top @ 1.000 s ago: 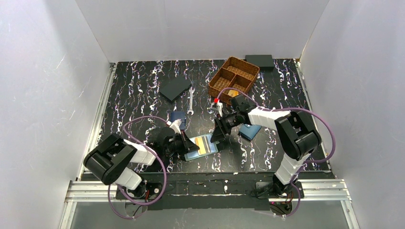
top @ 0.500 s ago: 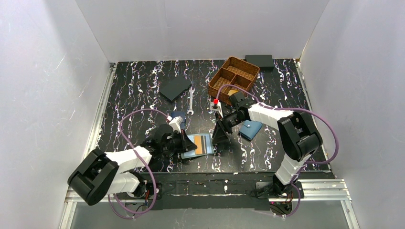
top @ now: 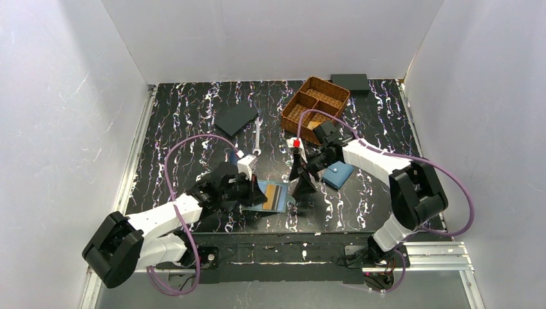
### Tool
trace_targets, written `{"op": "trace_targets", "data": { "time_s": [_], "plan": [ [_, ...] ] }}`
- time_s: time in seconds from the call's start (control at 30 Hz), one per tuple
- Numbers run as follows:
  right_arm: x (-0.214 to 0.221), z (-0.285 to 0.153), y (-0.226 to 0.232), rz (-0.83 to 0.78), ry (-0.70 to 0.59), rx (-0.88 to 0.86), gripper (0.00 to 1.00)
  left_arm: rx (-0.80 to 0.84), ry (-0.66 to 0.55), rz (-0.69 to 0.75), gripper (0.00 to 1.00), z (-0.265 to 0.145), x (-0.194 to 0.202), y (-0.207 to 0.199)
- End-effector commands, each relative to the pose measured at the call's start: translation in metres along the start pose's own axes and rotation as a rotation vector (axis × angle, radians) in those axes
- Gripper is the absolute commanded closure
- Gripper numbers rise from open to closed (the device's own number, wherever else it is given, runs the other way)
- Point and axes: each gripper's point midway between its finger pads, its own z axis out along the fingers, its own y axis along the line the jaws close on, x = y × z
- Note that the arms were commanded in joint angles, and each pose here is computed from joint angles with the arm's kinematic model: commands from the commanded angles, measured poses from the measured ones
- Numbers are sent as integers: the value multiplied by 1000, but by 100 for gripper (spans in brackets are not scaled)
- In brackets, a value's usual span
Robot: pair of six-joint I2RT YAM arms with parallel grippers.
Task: Take the credit cards out of the card holder
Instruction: Pick up the card holder from the center of the board.
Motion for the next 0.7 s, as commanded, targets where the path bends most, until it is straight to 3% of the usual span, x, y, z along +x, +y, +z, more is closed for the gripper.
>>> {"op": "trace_targets", "data": {
  "time_s": [0.0, 0.13, 0.4, 0.57, 0.67],
  "plan": [
    [-3, -9, 6, -201, 4, 32, 11, 61, 14, 147, 100, -8, -1, -22],
    [12, -7, 12, -276, 16, 15, 2, 87, 21, 194, 100, -7, 1, -31],
    [25, 4, 18, -227, 27, -71, 2, 120, -9, 341, 100, -7, -1, -52],
    [31, 10, 19, -199, 34, -99, 5, 141, -21, 407, 100, -6, 0, -62],
    [34, 14, 23, -185, 43, -128, 14, 138, -39, 420, 100, -7, -2, -64]
  ]
}}
